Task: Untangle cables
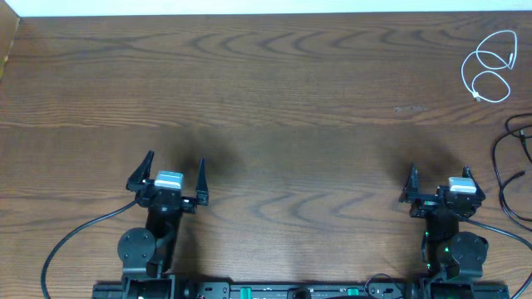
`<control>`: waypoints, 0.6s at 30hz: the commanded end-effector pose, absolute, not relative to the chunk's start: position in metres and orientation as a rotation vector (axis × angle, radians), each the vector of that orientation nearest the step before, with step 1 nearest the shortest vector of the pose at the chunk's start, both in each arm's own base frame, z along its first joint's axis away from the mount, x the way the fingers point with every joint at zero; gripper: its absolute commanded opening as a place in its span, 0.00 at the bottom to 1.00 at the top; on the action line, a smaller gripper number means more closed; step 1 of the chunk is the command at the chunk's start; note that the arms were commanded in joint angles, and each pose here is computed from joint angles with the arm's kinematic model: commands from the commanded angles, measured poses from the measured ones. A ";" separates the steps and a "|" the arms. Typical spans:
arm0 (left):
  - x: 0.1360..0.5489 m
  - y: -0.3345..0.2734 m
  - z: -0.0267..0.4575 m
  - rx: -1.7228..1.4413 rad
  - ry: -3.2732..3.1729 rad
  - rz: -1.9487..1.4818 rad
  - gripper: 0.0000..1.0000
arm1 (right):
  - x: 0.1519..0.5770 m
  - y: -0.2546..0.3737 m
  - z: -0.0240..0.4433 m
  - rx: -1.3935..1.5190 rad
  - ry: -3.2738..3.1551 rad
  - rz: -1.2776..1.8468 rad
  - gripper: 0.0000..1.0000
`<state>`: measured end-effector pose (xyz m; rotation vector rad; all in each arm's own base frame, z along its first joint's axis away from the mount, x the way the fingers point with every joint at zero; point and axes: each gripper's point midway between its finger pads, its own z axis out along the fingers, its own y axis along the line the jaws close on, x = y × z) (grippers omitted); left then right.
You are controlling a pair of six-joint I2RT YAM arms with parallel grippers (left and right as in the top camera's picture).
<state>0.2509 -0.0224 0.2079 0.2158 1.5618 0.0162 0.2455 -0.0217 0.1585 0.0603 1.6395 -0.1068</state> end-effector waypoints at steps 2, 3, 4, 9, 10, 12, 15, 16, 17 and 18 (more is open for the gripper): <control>0.250 -0.018 0.195 0.214 1.558 0.048 0.98 | 0.245 -0.024 0.158 0.083 1.637 -0.103 0.99; 0.250 -0.019 0.190 0.214 1.560 0.048 0.98 | 0.245 -0.024 0.158 0.083 1.637 -0.103 0.99; 0.249 -0.019 0.188 0.213 1.559 0.046 0.98 | 0.245 -0.024 0.158 0.083 1.637 -0.103 0.99; 0.247 -0.019 0.182 0.208 1.537 0.044 0.98 | 0.245 -0.024 0.158 0.083 1.637 -0.103 0.99; 0.246 -0.019 0.180 0.208 1.535 0.044 0.98 | 0.245 -0.024 0.158 0.083 1.637 -0.103 0.99; 0.246 -0.019 0.178 0.208 1.544 0.044 0.98 | 0.245 -0.024 0.158 0.083 1.637 -0.103 0.99; 0.246 -0.019 0.176 0.208 1.553 0.043 0.98 | 0.245 -0.024 0.158 0.083 1.637 -0.103 0.99; 0.246 -0.019 0.174 0.208 1.558 0.042 0.98 | 0.245 -0.024 0.158 0.083 1.637 -0.103 0.99; 0.246 -0.019 0.170 0.209 1.574 0.040 0.98 | 0.245 -0.024 0.158 0.083 1.637 -0.103 0.99; 0.246 -0.019 0.166 0.211 1.591 0.039 0.98 | 0.245 -0.024 0.158 0.083 1.637 -0.103 0.99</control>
